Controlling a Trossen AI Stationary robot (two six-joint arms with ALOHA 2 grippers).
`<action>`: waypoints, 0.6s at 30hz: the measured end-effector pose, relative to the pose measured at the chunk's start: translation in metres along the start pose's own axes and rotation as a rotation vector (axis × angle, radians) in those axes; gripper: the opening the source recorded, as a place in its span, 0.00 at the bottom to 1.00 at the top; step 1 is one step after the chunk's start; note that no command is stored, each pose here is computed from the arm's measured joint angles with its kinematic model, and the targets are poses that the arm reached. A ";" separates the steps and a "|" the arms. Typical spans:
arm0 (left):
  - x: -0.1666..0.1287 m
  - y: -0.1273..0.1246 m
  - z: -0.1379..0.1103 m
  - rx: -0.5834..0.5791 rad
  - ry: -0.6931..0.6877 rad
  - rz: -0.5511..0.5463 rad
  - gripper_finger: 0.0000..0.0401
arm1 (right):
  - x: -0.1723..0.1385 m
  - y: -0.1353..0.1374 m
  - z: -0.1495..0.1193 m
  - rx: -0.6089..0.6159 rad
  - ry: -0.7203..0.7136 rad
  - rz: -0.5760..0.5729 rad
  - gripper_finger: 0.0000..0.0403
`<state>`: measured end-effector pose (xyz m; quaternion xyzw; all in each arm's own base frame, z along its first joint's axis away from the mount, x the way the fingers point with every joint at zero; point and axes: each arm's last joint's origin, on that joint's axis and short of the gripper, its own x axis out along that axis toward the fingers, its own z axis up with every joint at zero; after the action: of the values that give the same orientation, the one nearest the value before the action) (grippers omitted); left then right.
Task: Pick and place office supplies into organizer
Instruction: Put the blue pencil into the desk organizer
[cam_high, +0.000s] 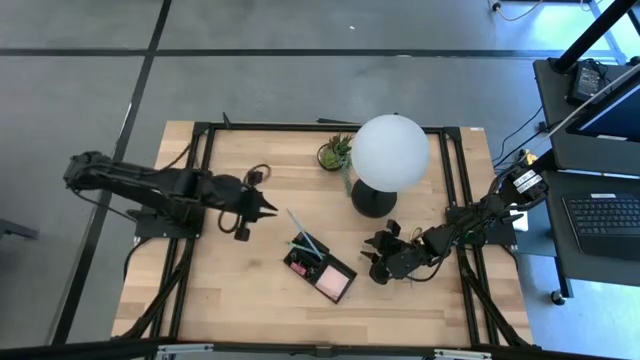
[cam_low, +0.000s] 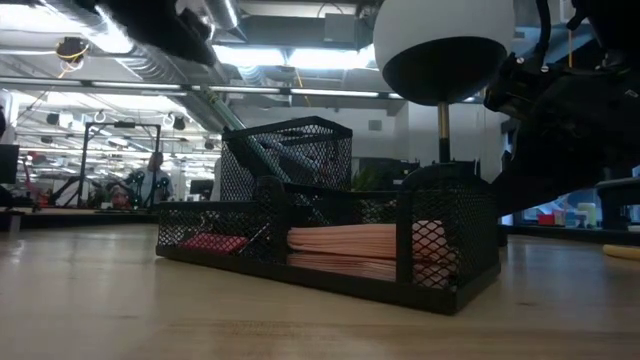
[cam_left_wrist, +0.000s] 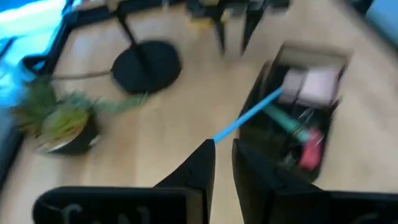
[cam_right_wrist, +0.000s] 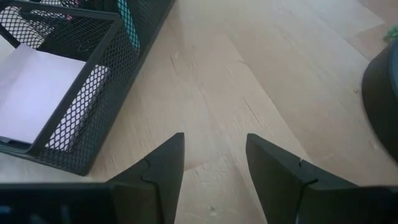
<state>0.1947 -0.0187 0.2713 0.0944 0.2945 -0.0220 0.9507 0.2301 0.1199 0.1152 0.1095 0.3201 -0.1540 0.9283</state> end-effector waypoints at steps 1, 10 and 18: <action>0.001 0.000 -0.008 -0.021 -0.047 -0.021 0.13 | 0.000 0.000 0.000 0.000 0.000 0.000 0.43; 0.020 0.000 -0.067 -0.206 -0.390 -0.031 0.27 | 0.000 0.000 0.000 -0.002 0.002 -0.001 0.43; 0.027 0.004 -0.093 -0.348 -0.455 -0.005 0.40 | 0.000 0.000 0.000 -0.004 0.002 -0.001 0.43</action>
<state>0.1655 0.0031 0.1818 -0.0783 0.0734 0.0060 0.9942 0.2299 0.1198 0.1151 0.1077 0.3212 -0.1539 0.9282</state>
